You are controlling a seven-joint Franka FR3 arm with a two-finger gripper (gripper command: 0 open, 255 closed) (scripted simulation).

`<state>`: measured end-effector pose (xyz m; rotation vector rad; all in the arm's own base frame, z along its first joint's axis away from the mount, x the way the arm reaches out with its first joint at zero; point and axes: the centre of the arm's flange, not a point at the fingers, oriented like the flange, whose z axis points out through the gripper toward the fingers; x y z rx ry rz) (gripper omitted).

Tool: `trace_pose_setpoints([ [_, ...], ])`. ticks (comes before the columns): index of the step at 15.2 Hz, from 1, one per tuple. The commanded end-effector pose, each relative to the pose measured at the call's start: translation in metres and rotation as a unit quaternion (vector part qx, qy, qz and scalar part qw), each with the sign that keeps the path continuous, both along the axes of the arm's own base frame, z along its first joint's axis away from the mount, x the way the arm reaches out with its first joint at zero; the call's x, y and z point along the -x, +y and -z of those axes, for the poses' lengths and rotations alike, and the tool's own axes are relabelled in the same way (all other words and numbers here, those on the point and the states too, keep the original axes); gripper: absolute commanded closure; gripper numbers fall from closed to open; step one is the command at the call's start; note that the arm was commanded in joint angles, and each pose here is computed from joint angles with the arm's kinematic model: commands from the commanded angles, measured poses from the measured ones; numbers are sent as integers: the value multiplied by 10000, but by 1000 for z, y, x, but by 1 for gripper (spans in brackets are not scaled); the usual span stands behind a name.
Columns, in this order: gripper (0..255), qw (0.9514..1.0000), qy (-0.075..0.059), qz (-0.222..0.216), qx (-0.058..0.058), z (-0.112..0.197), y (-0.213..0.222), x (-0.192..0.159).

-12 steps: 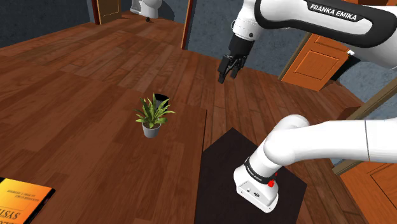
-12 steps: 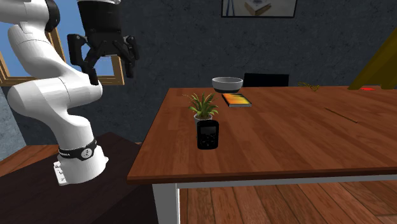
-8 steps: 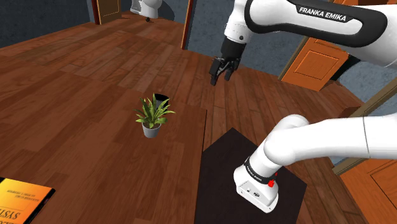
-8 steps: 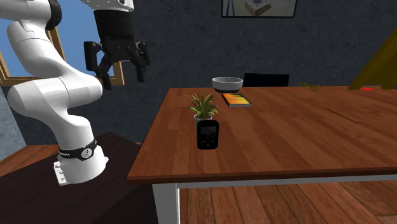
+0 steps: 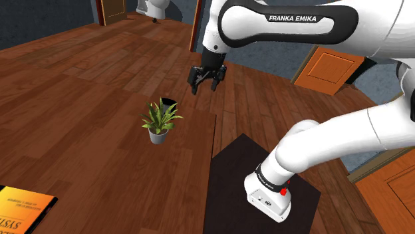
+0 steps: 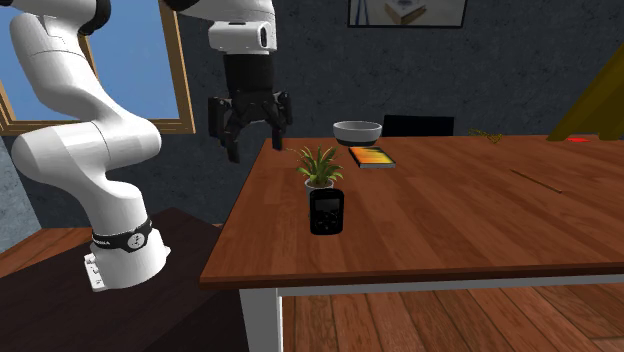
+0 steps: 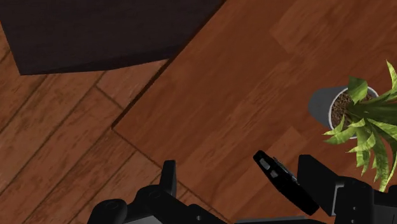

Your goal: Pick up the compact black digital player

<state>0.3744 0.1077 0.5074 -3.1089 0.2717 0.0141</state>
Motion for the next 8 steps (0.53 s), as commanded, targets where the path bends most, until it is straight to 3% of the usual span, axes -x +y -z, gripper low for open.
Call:
trace_pose_setpoints([
  [1, 0, 9998, -3, 204, -2, 14, 17, -16],
  [8, 0, 9963, -2, 865, 14, 55, 69, -80],
])
